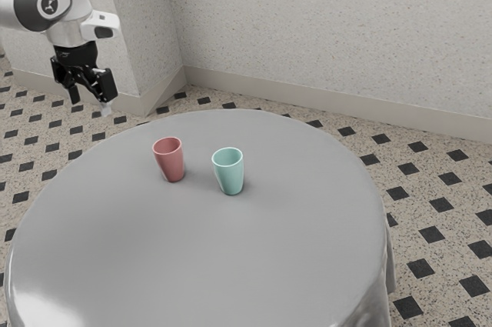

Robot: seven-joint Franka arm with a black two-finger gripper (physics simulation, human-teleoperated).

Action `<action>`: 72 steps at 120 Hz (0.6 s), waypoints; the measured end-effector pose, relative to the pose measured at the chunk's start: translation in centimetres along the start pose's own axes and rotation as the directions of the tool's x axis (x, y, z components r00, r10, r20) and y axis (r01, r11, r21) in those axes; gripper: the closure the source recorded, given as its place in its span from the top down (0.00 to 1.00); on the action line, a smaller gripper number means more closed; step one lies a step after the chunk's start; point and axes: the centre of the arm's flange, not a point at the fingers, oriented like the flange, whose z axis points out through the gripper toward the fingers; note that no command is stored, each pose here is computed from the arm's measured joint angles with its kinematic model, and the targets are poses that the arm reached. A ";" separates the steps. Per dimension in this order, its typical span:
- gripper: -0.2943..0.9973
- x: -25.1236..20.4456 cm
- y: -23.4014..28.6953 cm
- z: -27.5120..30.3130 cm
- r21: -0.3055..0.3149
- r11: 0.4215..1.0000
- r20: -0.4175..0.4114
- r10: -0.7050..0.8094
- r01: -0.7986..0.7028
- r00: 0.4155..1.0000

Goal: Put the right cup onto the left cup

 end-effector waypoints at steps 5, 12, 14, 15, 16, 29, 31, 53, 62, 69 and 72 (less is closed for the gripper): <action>0.77 0.0 -0.1 0.0 0.000 1.000 0.000 -0.003 0.003 1.000; 0.77 0.0 -0.2 0.0 0.000 1.000 -0.002 -0.005 0.005 1.000; 0.77 0.0 -0.2 0.0 0.000 1.000 -0.004 -0.005 0.005 1.000; 0.77 0.0 -0.2 0.0 0.000 1.000 -0.004 -0.004 0.004 1.000; 0.77 0.0 -0.2 0.0 0.000 1.000 -0.005 -0.004 0.004 1.000; 0.77 0.7 1.1 -0.4 0.005 1.000 -0.018 0.020 -0.020 1.000; 0.77 0.9 1.4 -0.3 0.006 1.000 -0.018 0.026 -0.026 1.000; 0.77 3.2 5.8 1.0 0.008 0.995 -0.029 0.103 -0.103 0.994; 0.77 4.4 7.7 2.5 -0.017 0.992 -0.024 0.123 -0.124 0.992; 0.77 5.5 9.3 3.9 -0.046 0.990 -0.022 0.132 -0.133 0.991; 0.77 6.0 9.9 4.5 -0.055 0.989 -0.022 0.136 -0.137 0.990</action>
